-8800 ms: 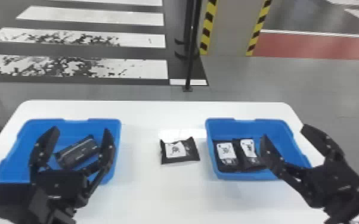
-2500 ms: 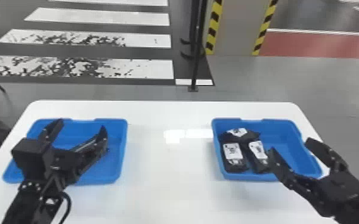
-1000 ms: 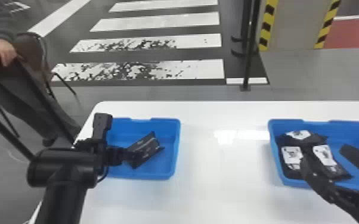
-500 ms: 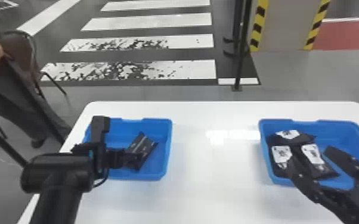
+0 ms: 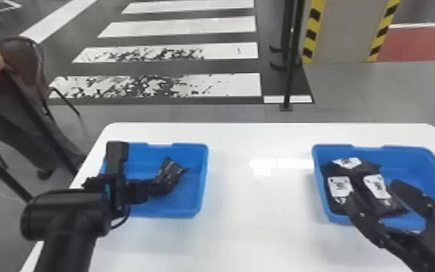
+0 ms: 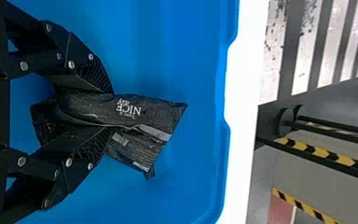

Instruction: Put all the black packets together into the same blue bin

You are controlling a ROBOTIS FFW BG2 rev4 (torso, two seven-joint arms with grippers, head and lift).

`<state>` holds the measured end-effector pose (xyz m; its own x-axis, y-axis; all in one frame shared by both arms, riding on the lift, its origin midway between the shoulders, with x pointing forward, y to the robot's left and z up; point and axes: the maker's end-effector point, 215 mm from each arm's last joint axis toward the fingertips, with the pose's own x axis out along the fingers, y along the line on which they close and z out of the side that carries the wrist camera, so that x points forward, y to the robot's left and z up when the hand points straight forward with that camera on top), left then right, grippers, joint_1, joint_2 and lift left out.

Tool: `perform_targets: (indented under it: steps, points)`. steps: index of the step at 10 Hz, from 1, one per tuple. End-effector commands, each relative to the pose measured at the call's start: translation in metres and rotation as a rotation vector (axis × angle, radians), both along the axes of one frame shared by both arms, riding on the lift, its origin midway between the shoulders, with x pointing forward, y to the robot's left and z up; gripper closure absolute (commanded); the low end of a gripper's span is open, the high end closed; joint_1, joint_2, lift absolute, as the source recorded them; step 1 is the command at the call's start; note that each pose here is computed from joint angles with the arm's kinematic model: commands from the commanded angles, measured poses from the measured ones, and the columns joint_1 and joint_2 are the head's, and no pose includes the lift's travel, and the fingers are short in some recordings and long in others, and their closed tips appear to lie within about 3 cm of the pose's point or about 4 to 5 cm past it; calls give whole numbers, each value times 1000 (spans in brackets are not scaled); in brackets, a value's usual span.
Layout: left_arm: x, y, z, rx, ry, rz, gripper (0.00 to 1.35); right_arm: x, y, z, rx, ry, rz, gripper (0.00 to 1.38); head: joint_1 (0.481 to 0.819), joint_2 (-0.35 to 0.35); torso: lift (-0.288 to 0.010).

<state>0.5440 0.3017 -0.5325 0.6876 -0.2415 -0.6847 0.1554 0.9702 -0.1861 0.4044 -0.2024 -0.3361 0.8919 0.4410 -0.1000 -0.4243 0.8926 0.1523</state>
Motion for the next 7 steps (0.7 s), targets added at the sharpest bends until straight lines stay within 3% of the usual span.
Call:
perform_targets:
  steps: [1,4,7]
  points:
    - [10,-12,16,-58,-104,-1,1177,0,1,0,1,1,5,131,695,115,-110]
    - [24,-18,69,-40,-254,-15,1214,0,0,0,1,0,4,131,695,98,-110]
    - [11,-20,118,-41,-358,13,1214,7,0,3,11,-7,6,131,695,94,-110]
